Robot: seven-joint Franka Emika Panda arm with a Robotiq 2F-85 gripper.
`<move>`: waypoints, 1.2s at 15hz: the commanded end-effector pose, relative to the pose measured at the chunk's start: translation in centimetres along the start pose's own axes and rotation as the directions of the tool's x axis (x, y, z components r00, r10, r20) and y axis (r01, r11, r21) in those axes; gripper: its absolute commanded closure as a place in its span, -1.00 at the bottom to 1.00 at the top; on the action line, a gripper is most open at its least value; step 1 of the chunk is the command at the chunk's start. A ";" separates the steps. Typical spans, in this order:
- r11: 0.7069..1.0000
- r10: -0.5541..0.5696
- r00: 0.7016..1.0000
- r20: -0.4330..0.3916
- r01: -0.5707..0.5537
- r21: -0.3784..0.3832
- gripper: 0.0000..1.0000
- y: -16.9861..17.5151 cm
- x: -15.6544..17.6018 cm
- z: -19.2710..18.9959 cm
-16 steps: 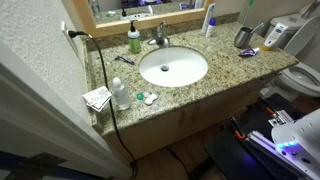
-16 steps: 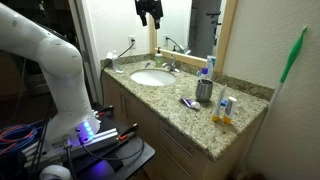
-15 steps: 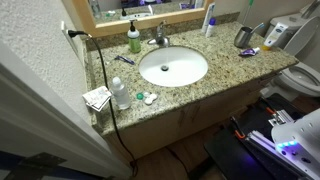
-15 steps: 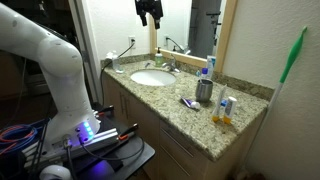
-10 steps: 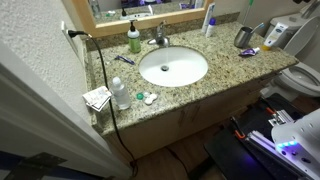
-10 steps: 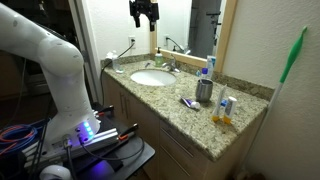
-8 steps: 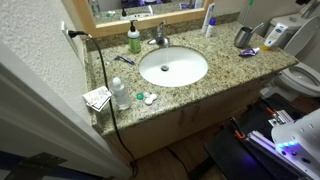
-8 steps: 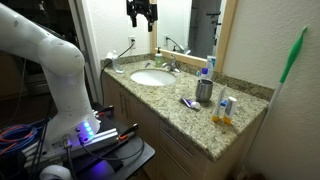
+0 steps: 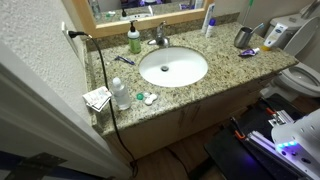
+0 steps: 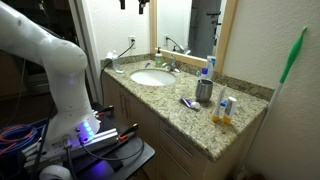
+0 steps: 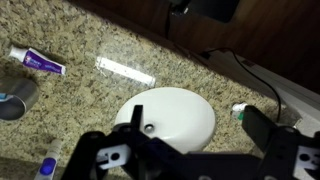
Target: Close the tap
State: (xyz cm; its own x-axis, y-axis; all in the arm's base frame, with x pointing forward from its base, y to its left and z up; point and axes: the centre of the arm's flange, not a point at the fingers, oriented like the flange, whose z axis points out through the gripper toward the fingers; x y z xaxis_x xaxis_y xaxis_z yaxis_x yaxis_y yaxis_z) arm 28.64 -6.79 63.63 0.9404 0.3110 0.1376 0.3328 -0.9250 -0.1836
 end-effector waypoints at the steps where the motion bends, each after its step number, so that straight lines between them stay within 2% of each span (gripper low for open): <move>1: 0.998 -0.054 0.983 0.175 0.057 -0.015 -1.00 -2.8 6.2 5.4; 2: 0.997 -0.060 0.974 0.217 0.070 -0.039 -1.00 -3.6 7.7 6.7; 3: 0.996 -0.070 0.970 0.233 0.079 -0.030 -1.00 -4.8 9.6 8.1; 5: 0.996 -0.037 0.972 0.232 0.054 -0.068 -1.00 -6.8 14.4 10.0; 6: 0.998 -0.027 0.971 0.237 0.039 -0.046 -1.00 -7.2 16.8 10.4; 7: 0.996 -0.050 0.975 0.216 0.064 -0.059 -1.00 -7.2 11.5 10.4; 9: 0.996 -0.050 0.968 0.244 0.066 -0.058 -1.00 -7.6 13.2 11.8; 12: 0.997 -0.042 0.975 0.220 0.057 -0.061 -1.00 -7.3 12.5 10.6; 13: 0.997 0.002 0.973 0.231 0.014 -0.071 -1.00 -6.6 14.1 11.8; 16: 0.994 0.101 0.988 0.114 -0.096 -0.049 -1.00 -5.9 19.6 14.1; 18: 0.987 0.153 0.988 0.028 -0.151 -0.050 -1.00 -5.5 23.3 14.9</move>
State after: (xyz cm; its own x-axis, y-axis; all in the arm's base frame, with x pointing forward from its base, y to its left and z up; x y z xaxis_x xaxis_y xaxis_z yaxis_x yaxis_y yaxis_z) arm 43.53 7.25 53.99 0.9665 0.2561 0.0185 0.2561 -0.9559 -0.1438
